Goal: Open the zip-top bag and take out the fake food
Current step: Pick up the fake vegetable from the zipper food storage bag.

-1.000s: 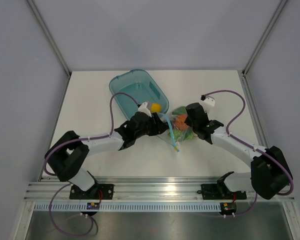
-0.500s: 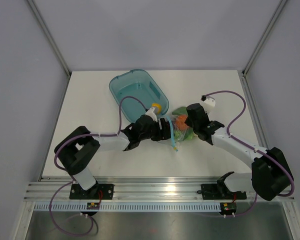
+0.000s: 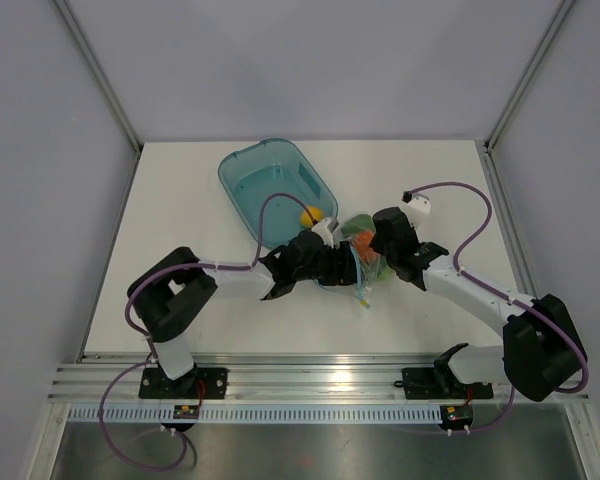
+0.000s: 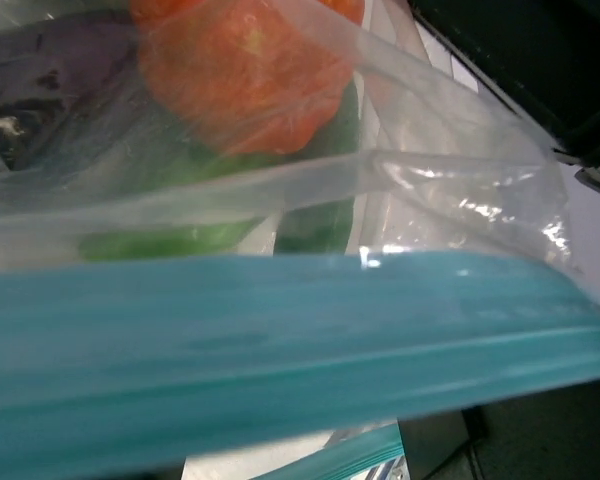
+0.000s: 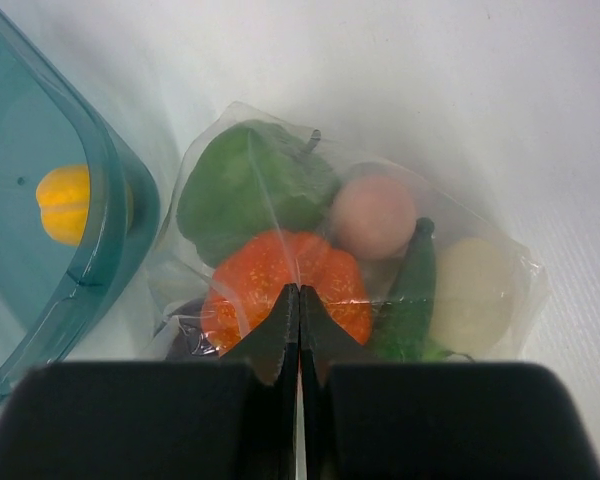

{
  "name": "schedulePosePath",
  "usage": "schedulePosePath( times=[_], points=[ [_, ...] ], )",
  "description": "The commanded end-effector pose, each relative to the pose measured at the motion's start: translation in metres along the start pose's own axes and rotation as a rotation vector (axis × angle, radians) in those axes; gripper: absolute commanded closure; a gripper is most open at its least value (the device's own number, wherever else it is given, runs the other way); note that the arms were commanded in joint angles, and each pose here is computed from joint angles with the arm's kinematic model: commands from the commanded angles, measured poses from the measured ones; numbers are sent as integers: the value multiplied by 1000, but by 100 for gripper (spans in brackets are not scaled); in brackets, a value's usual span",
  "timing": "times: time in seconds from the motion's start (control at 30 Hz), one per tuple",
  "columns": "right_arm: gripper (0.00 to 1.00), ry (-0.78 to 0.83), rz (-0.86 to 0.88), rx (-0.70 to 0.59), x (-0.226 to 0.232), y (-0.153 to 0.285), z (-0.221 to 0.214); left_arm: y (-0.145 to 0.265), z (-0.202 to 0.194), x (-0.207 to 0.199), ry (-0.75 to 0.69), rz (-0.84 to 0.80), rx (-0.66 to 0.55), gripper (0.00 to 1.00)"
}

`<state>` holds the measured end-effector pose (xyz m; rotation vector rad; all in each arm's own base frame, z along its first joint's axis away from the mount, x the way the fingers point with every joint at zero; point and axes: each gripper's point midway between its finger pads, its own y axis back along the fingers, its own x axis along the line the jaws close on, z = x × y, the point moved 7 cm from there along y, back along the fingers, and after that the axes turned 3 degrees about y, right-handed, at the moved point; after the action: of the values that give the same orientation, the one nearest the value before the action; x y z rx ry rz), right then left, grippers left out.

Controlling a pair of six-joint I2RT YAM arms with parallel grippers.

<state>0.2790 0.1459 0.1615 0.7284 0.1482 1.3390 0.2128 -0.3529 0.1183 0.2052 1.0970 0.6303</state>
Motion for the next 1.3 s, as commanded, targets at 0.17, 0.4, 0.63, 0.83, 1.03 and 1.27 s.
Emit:
schedulePosePath(
  times=[0.17, 0.4, 0.63, 0.83, 1.03, 1.27],
  points=[
    [100, -55, 41, -28, 6, 1, 9, -15, -4, -26, -58, -79, 38, 31],
    [100, -46, 35, -26, 6, 3, 10, -23, -10, -24, -62, -47, 69, 32],
    [46, -32, 1, -67, -3, 14, 20, -16, -4, -23, -75, -21, 12, 33],
    [28, -65, -52, -118, -18, 29, 26, -12, 5, -27, -68, -28, -10, 33],
    [27, -106, -76, -84, -28, 36, 19, -4, 11, -27, -68, -29, -44, 33],
    [28, -159, -80, -28, -38, 23, 10, 2, 18, -21, -63, -16, -87, 32]
  ],
)
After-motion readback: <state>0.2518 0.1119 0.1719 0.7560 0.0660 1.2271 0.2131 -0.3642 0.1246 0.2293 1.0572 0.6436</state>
